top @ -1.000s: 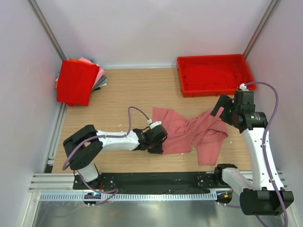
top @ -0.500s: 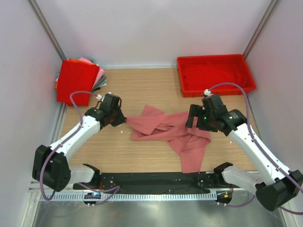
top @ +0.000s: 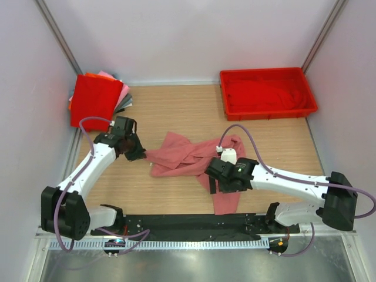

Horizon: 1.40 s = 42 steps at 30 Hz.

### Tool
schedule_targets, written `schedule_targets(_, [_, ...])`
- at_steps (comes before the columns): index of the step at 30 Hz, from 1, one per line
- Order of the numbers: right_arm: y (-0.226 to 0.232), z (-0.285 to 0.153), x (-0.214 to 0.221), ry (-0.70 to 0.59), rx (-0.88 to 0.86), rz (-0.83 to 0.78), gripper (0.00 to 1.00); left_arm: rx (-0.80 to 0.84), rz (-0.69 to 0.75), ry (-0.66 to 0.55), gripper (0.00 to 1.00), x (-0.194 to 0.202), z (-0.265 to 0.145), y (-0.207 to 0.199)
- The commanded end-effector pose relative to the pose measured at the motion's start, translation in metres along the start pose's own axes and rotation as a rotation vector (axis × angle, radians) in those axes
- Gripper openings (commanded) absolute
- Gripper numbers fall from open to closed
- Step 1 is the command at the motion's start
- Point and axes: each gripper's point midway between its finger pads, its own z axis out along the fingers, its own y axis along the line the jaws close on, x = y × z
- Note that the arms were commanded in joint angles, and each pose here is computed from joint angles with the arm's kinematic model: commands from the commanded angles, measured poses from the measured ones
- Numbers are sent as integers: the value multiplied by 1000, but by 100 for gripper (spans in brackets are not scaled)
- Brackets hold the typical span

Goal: Fold and stack the t-shirts
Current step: Flatten the tshirt out

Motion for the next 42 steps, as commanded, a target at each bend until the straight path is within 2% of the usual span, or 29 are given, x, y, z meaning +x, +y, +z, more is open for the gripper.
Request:
schedule_targets(1, [1,-18,-64,-252,65,87,86,48,34,-43,0,-9,-25,-4])
schedule_targets(7, [-17,2,-106,-247,165,56,80,61,84,-62,0,-12,-38,-5])
schedule_targets(17, [-22,56,-131,-184,245,-11,75,73,117,-50,0,-7,-35,-3])
schedule_targets(20, [-30,69,-134,-167,292,-26,68,68,126,-47,0,-6,-33,0])
schedule_targets(24, [-40,77,-136,-158,310,-18,47,63,128,-49,0,-5,-34,2])
schedule_targets(26, [-41,79,-135,-149,306,-21,40,64,127,-50,0,-6,-35,3])
schedule_targets(27, [-44,79,-135,-147,310,-20,33,66,129,-53,0,-7,-35,2])
schedule_targets(28, [-44,80,-134,-141,305,-26,30,68,128,-54,0,-7,-36,2])
schedule_targets(30, [-46,79,-135,-145,303,-22,13,69,124,-51,0,-8,-36,2])
schedule_targets(32, [-47,72,-137,-159,295,-18,1,67,120,-51,0,-9,-36,3])
schedule_targets(36, [-55,45,-147,-216,279,18,1,64,119,-70,0,-15,-45,7])
schedule_targets(38, [-84,24,-153,-252,338,84,1,48,107,-87,0,-21,-54,13])
schedule_targets(39, [-95,3,-160,-307,322,137,1,41,101,-98,0,-23,-59,16])
schedule_targets(40, [-123,-2,-159,-310,359,209,1,33,108,-118,0,-26,-67,21])
schedule_targets(42, [-150,-24,-159,-367,351,297,1,10,90,-145,0,-32,-73,30])
